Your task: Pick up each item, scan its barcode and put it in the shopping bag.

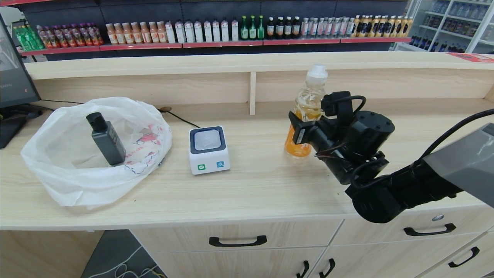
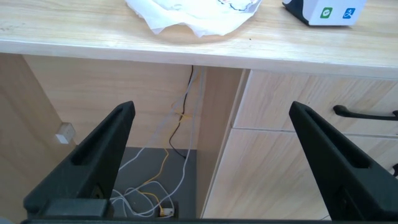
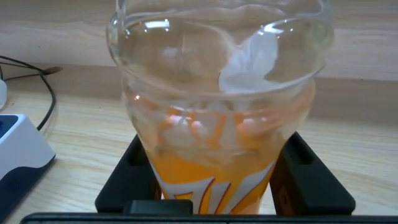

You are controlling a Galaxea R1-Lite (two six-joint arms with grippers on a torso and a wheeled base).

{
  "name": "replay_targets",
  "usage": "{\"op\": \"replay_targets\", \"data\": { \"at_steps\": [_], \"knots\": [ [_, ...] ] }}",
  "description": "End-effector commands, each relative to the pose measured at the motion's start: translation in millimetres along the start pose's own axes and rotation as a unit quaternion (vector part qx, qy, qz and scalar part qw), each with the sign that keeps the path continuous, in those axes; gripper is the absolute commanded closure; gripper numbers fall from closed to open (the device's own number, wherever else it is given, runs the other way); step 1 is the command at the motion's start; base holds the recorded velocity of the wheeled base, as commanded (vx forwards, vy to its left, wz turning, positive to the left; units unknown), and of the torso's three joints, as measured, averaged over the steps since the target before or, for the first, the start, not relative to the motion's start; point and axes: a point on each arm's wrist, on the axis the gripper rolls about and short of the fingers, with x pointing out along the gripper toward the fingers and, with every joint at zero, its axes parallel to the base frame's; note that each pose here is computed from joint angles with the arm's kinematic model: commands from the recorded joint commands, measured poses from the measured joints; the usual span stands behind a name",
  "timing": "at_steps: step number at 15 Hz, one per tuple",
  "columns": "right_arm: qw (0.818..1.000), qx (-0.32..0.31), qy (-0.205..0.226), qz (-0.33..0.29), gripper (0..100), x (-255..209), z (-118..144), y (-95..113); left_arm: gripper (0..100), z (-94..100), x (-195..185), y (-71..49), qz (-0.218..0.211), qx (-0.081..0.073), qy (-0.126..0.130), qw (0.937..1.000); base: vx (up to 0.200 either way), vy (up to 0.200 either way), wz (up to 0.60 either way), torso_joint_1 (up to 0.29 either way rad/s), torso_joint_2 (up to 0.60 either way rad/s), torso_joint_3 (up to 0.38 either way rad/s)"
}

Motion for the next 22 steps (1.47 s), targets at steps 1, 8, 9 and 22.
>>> {"op": "replay_targets", "data": {
  "at_steps": [1, 8, 9, 22],
  "knots": [
    [1.000, -0.002, -0.012, -0.001, 100, -2.5, 11.0, -0.6, 0, 0.0, 0.0, 0.0, 0.000, 0.000, 0.000, 1.0000, 0.000, 0.000, 0.00, 0.000, 0.00, 0.000],
    [0.997, -0.056, -0.048, 0.009, 100, -45.9, 68.1, 15.1, 0, 0.0, 0.0, 0.0, 0.000, 0.000, 0.000, 1.0000, 0.000, 0.000, 0.00, 0.000, 0.00, 0.000],
    [0.997, -0.062, -0.046, 0.012, 100, -55.7, 72.1, 18.8, 0, 0.0, 0.0, 0.0, 0.000, 0.000, 0.000, 1.0000, 0.000, 0.000, 0.00, 0.000, 0.00, 0.000],
    [0.996, -0.066, -0.010, 0.053, 100, -162.7, 55.1, 24.2, 0, 0.0, 0.0, 0.0, 0.000, 0.000, 0.000, 1.0000, 0.000, 0.000, 0.00, 0.000, 0.00, 0.000]
  ]
}}
